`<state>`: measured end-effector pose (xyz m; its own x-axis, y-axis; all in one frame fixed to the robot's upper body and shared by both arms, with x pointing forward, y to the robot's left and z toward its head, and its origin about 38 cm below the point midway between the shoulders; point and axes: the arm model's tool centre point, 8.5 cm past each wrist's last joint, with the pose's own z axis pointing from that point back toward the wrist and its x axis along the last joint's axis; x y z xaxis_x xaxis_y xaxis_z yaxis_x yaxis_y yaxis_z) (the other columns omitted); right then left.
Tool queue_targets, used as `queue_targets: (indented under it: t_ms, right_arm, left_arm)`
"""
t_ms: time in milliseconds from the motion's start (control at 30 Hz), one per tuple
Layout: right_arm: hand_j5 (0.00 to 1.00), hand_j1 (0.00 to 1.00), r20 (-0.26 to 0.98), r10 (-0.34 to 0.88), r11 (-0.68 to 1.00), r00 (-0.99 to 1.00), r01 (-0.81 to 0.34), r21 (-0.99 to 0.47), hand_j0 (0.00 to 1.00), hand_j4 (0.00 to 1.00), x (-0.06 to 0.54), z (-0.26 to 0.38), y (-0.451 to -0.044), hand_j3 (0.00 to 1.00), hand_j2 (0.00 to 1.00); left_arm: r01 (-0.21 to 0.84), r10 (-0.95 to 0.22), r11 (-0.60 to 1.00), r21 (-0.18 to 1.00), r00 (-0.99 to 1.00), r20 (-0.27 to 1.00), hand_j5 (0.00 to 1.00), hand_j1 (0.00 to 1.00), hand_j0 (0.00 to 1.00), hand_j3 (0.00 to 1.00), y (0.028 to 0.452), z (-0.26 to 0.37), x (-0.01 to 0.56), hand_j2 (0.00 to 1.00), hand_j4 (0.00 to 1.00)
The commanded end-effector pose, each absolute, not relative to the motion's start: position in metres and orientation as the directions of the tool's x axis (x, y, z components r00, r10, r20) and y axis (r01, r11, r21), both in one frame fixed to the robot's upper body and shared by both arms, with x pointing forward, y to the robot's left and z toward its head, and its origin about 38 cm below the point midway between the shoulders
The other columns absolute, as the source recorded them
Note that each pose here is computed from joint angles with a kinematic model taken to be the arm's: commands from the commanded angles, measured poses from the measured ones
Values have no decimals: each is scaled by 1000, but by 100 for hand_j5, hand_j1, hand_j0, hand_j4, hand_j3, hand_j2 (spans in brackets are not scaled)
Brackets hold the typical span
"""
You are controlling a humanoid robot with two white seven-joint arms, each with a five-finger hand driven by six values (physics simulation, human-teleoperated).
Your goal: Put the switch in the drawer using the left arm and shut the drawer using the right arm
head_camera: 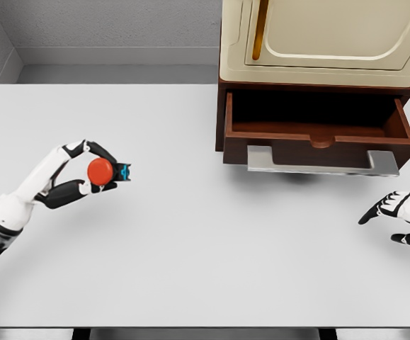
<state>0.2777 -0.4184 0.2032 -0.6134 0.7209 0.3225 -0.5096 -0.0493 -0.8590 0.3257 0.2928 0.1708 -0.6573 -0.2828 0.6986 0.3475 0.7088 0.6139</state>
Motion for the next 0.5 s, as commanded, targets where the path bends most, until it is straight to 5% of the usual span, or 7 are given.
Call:
queue_targets:
  t_ms: [0,467]
  right_arm:
    - [70,70,317,722,-55,-615,-508,-860,70,70,279,207,-419,70,70]
    - [73,73,310,719,-40,-623,-482,-875,73,73,284,213,-417,73,73]
  left_arm:
    - [358,-250,716,599,-670,699,40,40,40,40,280,173,324,40,40]
    - [359,-181,761,541,-683,708,40,40,40,40,230,194,355,40,40]
